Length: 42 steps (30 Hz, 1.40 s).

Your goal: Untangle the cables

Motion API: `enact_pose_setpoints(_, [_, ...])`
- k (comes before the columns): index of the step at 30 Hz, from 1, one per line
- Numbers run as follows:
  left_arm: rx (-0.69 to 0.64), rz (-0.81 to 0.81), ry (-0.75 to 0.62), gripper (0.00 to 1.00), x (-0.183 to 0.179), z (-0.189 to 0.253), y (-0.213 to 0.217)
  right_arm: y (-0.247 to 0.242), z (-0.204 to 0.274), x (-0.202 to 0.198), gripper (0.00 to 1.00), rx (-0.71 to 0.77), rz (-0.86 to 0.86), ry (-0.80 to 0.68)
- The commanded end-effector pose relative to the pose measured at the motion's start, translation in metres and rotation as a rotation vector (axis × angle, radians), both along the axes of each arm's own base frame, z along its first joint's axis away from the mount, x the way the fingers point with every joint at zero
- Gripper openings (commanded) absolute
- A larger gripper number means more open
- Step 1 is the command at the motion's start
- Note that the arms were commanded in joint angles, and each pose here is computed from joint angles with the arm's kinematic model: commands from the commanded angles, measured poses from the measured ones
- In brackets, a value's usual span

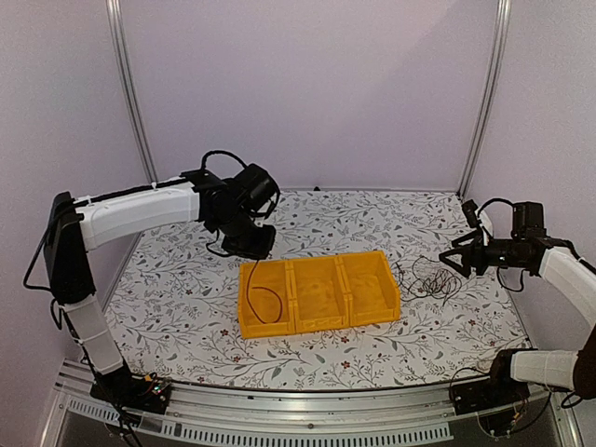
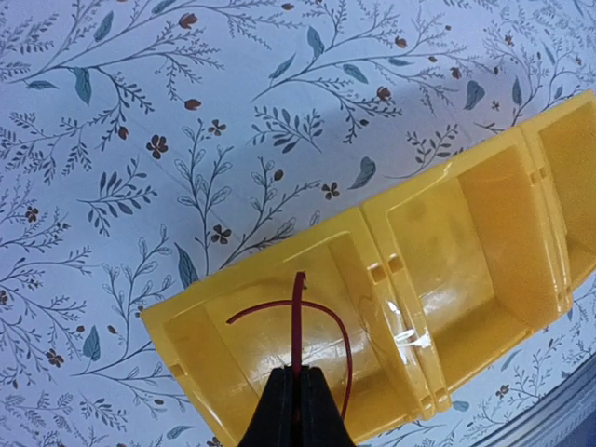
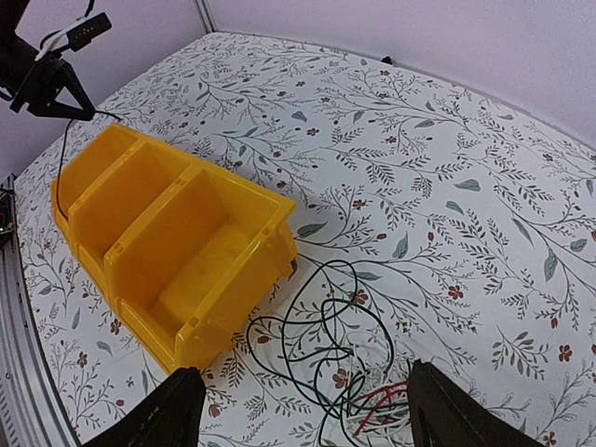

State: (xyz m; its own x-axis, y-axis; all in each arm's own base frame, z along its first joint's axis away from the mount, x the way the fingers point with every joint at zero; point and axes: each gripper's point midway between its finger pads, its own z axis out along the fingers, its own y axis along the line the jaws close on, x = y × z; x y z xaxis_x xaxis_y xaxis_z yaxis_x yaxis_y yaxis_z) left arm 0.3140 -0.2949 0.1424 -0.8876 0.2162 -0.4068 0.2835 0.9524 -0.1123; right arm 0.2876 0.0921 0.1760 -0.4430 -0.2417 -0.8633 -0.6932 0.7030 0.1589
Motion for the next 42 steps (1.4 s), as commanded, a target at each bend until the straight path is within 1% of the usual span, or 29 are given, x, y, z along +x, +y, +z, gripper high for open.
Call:
enact_pose_setpoints(1, [-0.009, -0.020, 0.035, 0.00, -0.017, -0.014, -0.010, 0.002, 0.008, 0.003, 0.79, -0.007, 0.014, -0.019])
enact_pose_setpoints(6, [0.016, -0.036, 0.082, 0.00, -0.027, -0.033, -0.012, 0.002, 0.010, 0.002, 0.80, -0.007, 0.014, -0.025])
enact_pose_setpoints(10, [0.046, -0.038, 0.088, 0.01, -0.025, -0.045, -0.012, 0.002, 0.011, 0.002, 0.80, -0.005, 0.015, -0.027])
enact_pose_setpoints(13, [0.105, -0.027, 0.073, 0.22, -0.017, -0.048, -0.007, 0.003, 0.011, 0.001, 0.80, -0.003, 0.017, -0.027])
enact_pose_setpoints(15, [0.127, -0.011, 0.037, 0.31, -0.009, -0.036, -0.006, 0.003, 0.010, 0.001, 0.80, -0.003, 0.017, -0.023])
enact_pose_setpoints(16, [0.131, -0.004, 0.016, 0.35, -0.007, -0.029, -0.004, 0.003, 0.010, 0.001, 0.80, -0.003, 0.017, -0.023])
enact_pose_setpoints(21, [0.093, 0.038, -0.081, 0.41, -0.005, 0.015, 0.009, 0.003, 0.011, 0.001, 0.81, -0.005, 0.018, -0.028])
enact_pose_setpoints(25, [0.084, 0.081, -0.102, 0.42, -0.015, 0.024, 0.026, 0.003, 0.010, 0.002, 0.81, -0.005, 0.020, -0.026])
enact_pose_setpoints(27, [0.087, 0.110, -0.089, 0.43, -0.024, 0.017, 0.035, 0.003, 0.009, 0.002, 0.81, -0.001, 0.018, -0.019])
enact_pose_setpoints(29, [0.066, 0.117, -0.071, 0.43, -0.036, 0.007, 0.036, 0.002, 0.008, 0.004, 0.81, -0.006, 0.012, -0.017])
enact_pose_setpoints(33, [0.024, 0.131, -0.065, 0.40, -0.058, -0.011, 0.034, -0.009, 0.015, 0.014, 0.80, -0.060, -0.048, -0.022])
enact_pose_setpoints(38, [-0.008, 0.132, -0.107, 0.36, -0.071, -0.019, 0.032, -0.026, 0.001, 0.023, 0.70, -0.203, -0.073, 0.011])
enact_pose_setpoints(42, [-0.005, 0.087, -0.216, 0.37, -0.073, -0.004, 0.024, -0.034, -0.019, 0.025, 0.64, -0.259, -0.074, 0.090])
